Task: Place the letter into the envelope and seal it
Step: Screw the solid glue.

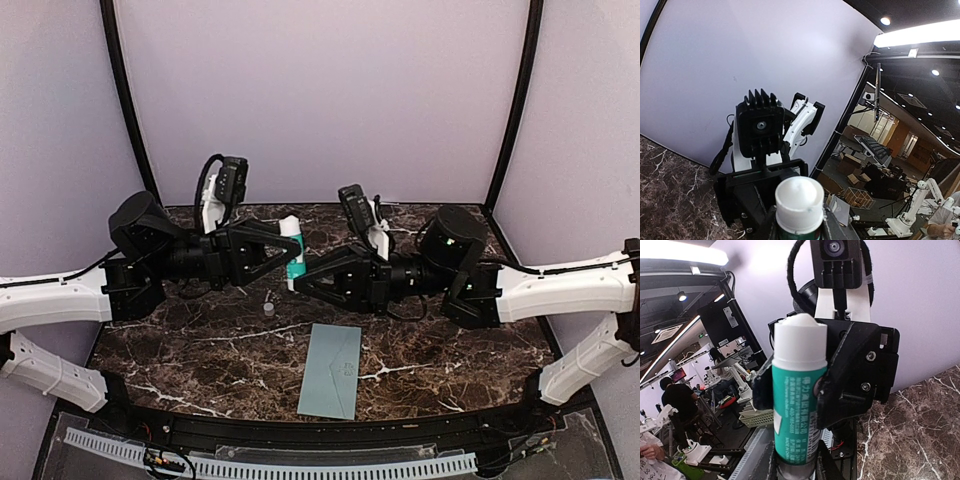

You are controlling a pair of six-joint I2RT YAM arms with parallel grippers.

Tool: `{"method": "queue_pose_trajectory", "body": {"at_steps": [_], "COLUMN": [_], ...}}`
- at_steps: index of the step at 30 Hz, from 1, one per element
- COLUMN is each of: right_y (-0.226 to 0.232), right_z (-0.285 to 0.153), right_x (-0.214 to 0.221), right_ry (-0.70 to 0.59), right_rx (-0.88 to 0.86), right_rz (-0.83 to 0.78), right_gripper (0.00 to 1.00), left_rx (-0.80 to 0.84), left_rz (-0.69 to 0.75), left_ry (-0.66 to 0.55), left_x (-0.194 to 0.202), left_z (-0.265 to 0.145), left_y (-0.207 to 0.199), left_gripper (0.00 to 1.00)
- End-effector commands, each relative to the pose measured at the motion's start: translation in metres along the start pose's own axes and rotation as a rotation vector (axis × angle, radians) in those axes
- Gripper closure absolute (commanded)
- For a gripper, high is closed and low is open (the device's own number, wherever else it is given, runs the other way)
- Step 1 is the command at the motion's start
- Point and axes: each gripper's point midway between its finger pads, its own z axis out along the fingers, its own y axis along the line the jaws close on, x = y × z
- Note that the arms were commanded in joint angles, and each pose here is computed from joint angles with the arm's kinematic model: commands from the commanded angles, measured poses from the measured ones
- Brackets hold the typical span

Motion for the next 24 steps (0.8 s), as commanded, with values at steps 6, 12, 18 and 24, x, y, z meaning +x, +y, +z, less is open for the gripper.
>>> {"method": "queue_pose_trajectory", "body": {"at_steps": [6, 12, 18, 24], "right_y": [-0.021, -0.067, -0.112, -0.14], "right_z": [-0.004, -0.019, -0.031, -0.032], "right_x": [-0.015, -0.023, -0.031, -0.022], "right_ry": [-0.027, -0.007, 0.011, 0.066], "right_rx": [0.19, 0.496, 0.78, 0.984], "right_rz": [-0.05, -0.065, -0.07, -0.091], "right_gripper": [0.9, 0.89, 0.91, 0.92], "left_rx": [-0.174, -0.419, -0.569, -0.695], "left_rz": [0.063, 0.077, 0.024, -0.052], "left_ry": [0.024, 0.094, 0.13, 0.104], "left_x": [0.001, 0.016, 0.039, 0.053], "left_z": [-0.003, -0.011, -0.01, -0.008], "left_y": [0.028, 0.064, 0.092, 0.12], "left_gripper": [1.0, 1.0, 1.0, 1.0]}}
